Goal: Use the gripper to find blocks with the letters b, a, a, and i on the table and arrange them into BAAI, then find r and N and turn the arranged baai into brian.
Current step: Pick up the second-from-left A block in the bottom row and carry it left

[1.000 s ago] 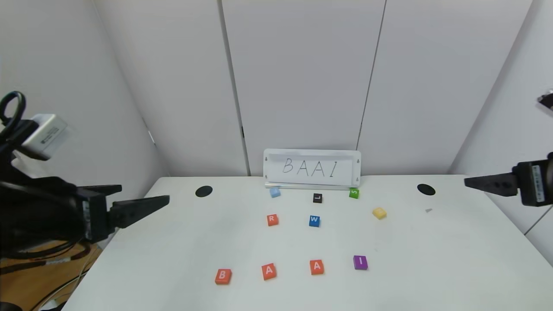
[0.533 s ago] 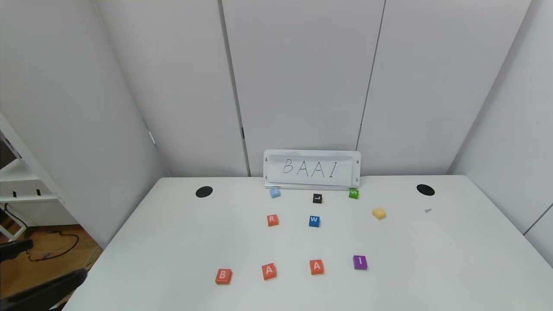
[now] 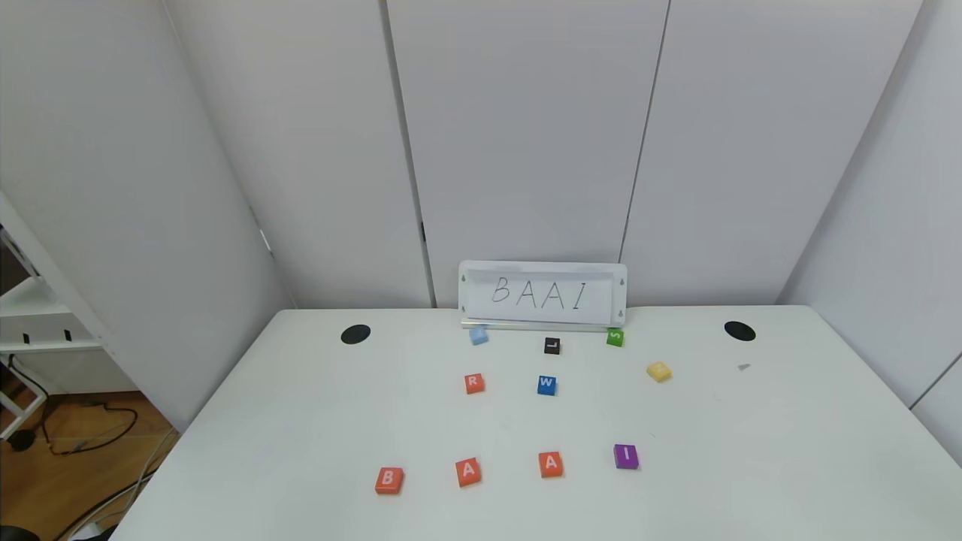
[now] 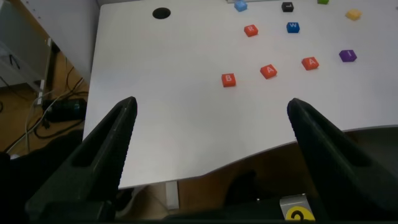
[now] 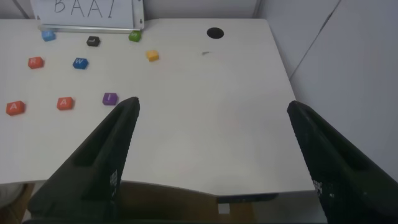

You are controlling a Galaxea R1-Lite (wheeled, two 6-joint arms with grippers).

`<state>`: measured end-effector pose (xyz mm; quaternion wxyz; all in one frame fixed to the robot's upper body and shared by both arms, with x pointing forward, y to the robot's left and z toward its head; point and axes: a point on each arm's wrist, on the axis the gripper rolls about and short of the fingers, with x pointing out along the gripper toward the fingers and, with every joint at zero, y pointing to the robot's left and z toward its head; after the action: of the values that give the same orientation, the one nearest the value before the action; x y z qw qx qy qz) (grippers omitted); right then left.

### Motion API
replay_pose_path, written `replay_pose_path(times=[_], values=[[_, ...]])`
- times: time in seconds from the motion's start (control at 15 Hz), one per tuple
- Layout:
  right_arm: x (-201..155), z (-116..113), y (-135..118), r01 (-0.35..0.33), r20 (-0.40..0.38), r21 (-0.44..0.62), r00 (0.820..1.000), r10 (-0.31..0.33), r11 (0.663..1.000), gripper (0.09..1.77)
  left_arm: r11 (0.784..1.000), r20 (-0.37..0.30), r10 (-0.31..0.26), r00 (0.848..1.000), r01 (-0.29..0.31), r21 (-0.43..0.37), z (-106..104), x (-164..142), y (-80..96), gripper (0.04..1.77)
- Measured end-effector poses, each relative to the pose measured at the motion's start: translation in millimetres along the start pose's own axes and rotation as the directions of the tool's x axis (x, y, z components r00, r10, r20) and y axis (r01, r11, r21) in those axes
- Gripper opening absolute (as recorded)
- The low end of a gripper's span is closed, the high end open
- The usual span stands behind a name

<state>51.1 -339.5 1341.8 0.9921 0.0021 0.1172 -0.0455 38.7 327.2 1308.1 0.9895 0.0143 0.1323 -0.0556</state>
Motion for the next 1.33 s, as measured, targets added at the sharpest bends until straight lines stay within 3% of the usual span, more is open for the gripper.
replay_pose_path(times=[0.13, 0.27, 0.53, 0.6, 0.8, 0.93, 1.13, 1.2, 1.33], values=[[-16, -15, -3, 0.027, 0.034, 0.001, 0.999, -0.027, 1.000, 1.71, 0.999, 0.039, 0.012, 0.999, -0.013, 0.030, -2, -7, -1.7, 1.72], [-27, -30, -5, 0.049, 0.057, 0.002, 0.997, -0.049, 0.999, 1.71, 0.997, 0.055, -0.024, 0.998, 0.020, 0.070, -7, -15, -1.2, 1.72], [-37, -61, -6, 0.065, 0.115, 0.011, 0.991, -0.066, 0.998, 1.71, 0.996, 0.088, -0.042, 0.995, 0.035, 0.087, -35, -31, -1.8, 1.72], [-39, -70, -6, 0.068, 0.130, 0.011, 0.989, -0.068, 0.998, 1.71, 0.996, 0.090, -0.034, 0.995, 0.027, 0.081, -45, -32, -2.0, 1.72], [-34, -88, -7, 0.119, 0.146, 0.027, 0.982, -0.121, 0.993, 1.71, 0.996, 0.104, 0.065, 0.992, -0.071, 0.054, -62, -25, 0.2, 1.72], [-22, -89, -6, 0.123, 0.227, 0.047, 0.965, -0.131, 0.991, 1.71, 0.992, 0.173, 0.108, 0.979, -0.117, 0.045, -65, -11, 2.5, 1.72], [9, -96, -3, 0.116, 0.369, 0.061, 0.920, -0.130, 0.991, 1.71, 0.987, 0.287, 0.137, 0.948, -0.155, 0.040, -73, 21, 6.1, 1.72], [21, -105, -2, 0.117, 0.380, 0.041, 0.917, -0.124, 0.992, 1.71, 0.986, 0.320, 0.140, 0.937, -0.161, 0.040, -78, 31, 6.9, 1.72], [39, -125, 1, 0.095, 0.350, -0.005, 0.932, -0.087, 0.995, 1.71, 0.985, 0.376, 0.137, 0.917, -0.165, 0.043, -89, 46, 8.1, 1.72]])
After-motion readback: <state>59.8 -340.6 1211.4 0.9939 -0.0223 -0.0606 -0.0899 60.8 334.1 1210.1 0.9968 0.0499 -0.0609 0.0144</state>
